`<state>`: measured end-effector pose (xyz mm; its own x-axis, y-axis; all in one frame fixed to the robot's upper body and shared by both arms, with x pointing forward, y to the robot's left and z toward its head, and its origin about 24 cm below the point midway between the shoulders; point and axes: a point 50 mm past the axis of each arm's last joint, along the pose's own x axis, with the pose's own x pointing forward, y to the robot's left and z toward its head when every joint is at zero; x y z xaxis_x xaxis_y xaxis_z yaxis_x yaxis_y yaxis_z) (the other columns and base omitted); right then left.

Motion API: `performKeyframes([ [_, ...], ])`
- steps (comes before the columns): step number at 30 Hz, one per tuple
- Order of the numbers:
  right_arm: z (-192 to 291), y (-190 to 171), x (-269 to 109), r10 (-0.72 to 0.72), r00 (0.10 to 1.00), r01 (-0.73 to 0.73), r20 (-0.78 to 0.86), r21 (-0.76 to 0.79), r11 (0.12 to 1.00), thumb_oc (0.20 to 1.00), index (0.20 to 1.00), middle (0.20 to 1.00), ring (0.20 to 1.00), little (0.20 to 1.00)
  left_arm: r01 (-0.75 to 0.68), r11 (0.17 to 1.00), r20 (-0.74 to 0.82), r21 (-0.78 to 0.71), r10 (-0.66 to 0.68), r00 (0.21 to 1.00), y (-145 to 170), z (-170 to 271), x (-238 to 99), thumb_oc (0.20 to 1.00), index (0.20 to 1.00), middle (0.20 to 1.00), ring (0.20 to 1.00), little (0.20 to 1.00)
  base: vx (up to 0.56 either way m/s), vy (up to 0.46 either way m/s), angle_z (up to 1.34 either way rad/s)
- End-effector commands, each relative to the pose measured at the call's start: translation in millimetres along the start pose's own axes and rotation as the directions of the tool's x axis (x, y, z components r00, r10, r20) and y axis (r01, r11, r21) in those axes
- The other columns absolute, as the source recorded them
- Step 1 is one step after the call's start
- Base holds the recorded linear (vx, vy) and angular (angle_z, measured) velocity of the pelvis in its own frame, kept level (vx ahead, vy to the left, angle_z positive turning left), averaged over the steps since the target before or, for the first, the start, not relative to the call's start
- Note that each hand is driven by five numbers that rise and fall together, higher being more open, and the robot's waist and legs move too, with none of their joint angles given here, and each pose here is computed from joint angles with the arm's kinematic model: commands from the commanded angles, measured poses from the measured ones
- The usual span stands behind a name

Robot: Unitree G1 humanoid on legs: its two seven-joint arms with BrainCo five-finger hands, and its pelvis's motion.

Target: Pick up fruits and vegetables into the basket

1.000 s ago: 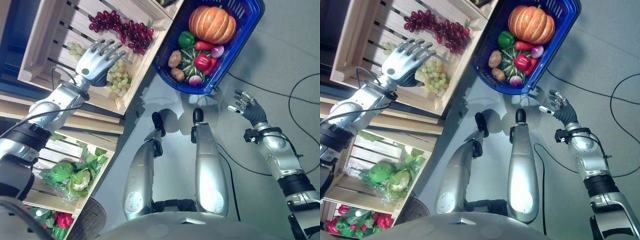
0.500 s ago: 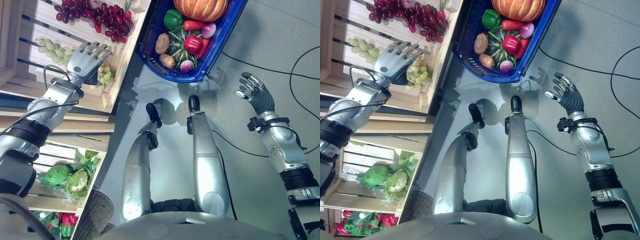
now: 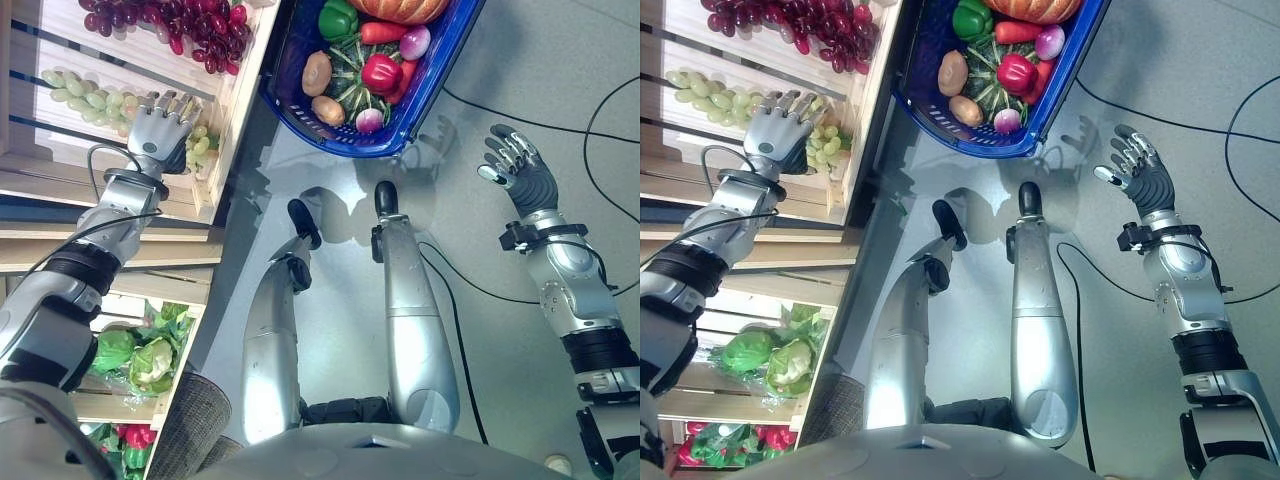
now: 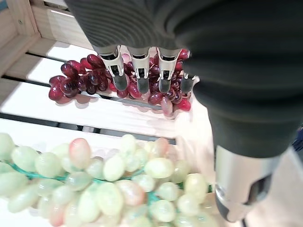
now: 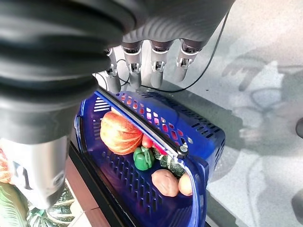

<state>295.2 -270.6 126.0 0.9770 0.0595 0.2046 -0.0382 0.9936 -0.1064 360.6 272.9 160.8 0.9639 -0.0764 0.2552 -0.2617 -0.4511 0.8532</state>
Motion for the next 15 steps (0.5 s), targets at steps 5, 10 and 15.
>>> performKeyframes([
  [5,25,4,-1,0.042,0.991,-0.043,0.13,0.008,0.999,1.0,1.0,1.0,1.0,1.0,0.036,0.995,-0.176,0.09,-0.02,0.984,-11,-33,-10,1.0,1.0,1.0,1.0,1.0,0.01,0.019,-0.01],
  [10,29,6,-1,0.045,0.987,-0.047,0.152,0.007,0.999,1.0,1.0,1.0,1.0,1.0,0.074,0.989,-0.206,0.127,-0.047,0.977,-19,-34,-13,1.0,1.0,1.0,1.0,1.0,0.01,0.027,-0.04],
  [15,33,5,0,0.046,0.984,-0.05,0.174,0.013,0.999,1.0,1.0,1.0,1.0,1.0,0.11,0.983,-0.222,0.15,-0.075,0.972,-26,-34,-16,1.0,1.0,1.0,1.0,1.0,0.0,0.011,-0.03],
])
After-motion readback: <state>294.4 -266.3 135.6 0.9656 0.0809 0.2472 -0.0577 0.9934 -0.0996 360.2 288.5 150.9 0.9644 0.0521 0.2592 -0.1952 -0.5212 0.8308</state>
